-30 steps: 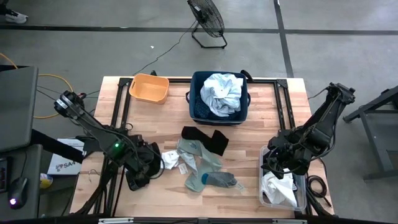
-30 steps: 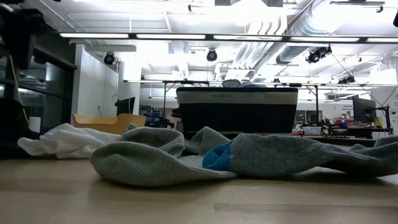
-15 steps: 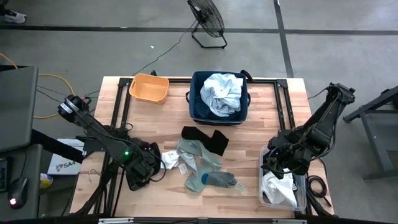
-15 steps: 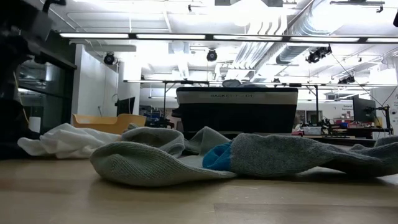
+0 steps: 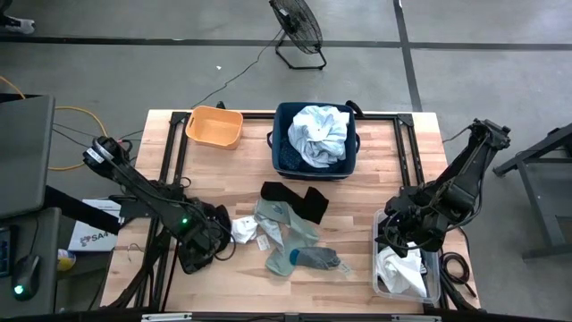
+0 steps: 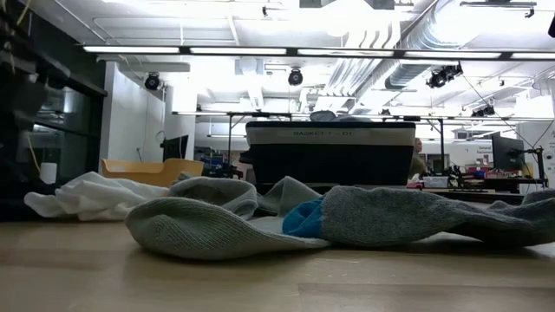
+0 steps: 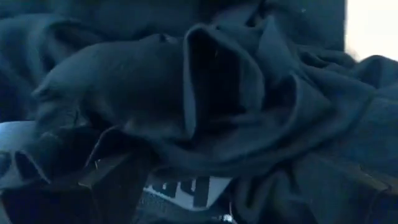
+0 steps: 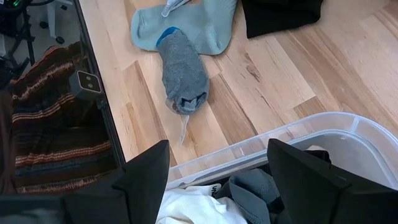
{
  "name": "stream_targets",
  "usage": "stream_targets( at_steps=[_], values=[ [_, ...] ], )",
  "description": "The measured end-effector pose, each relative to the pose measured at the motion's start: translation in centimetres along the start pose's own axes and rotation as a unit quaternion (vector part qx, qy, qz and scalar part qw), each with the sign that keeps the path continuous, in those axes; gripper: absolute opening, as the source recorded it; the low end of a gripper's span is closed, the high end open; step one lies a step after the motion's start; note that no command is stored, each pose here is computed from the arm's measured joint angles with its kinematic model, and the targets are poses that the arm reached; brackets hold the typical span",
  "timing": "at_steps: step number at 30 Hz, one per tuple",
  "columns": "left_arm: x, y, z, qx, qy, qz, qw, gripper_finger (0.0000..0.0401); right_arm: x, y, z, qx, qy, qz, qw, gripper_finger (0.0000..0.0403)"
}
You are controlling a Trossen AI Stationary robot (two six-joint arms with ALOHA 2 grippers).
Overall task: Pick & Place Cloths
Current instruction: Put the black boxer shorts into the transparent bin
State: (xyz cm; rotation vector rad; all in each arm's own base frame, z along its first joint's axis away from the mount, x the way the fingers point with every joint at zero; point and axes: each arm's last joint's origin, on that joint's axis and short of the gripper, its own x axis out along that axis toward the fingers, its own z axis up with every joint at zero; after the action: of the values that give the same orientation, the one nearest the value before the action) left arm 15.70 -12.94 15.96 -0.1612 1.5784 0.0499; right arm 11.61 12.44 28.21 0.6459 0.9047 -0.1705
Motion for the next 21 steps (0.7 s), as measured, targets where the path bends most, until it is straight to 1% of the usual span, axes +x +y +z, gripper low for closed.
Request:
stream_targets(
  at_steps=[4, 9, 13, 16, 19, 21],
  values=[
    [1.4, 0.5, -0.4, -0.001, -0.006, -0.014, 1.0, 0.0365, 0.0, 0.0, 0.0, 0.0, 0.0, 0.0, 1.0, 0.0262],
    [2.0, 1.0, -0.6, 0.003, -0.021, 0.008, 1.0, 0.0365, 0.0, 0.1, 0.0, 0.002, -0.001, 0.004, 1.0, 0.0262],
    [2.3, 1.0, -0.5, 0.025, -0.039, 0.011, 0.999, 0.0365, 0.0, 0.1, 0.0, 0.005, -0.002, 0.004, 1.0, 0.0262],
    [2.6, 1.1, -0.5, 0.03, -0.051, 0.012, 0.998, 0.0365, 0.0, 0.2, 0.1, 0.007, -0.004, 0.01, 1.0, 0.0262],
    [2.9, 1.4, -0.7, 0.026, -0.052, 0.017, 0.998, 0.0355, 0.0, 0.2, 0.1, 0.007, -0.004, 0.01, 1.0, 0.0262],
    [3.1, 1.5, -0.8, 0.021, -0.053, 0.018, 0.998, 0.0338, 0.0, 0.2, 0.1, 0.007, -0.004, 0.01, 1.0, 0.0262]
  ],
)
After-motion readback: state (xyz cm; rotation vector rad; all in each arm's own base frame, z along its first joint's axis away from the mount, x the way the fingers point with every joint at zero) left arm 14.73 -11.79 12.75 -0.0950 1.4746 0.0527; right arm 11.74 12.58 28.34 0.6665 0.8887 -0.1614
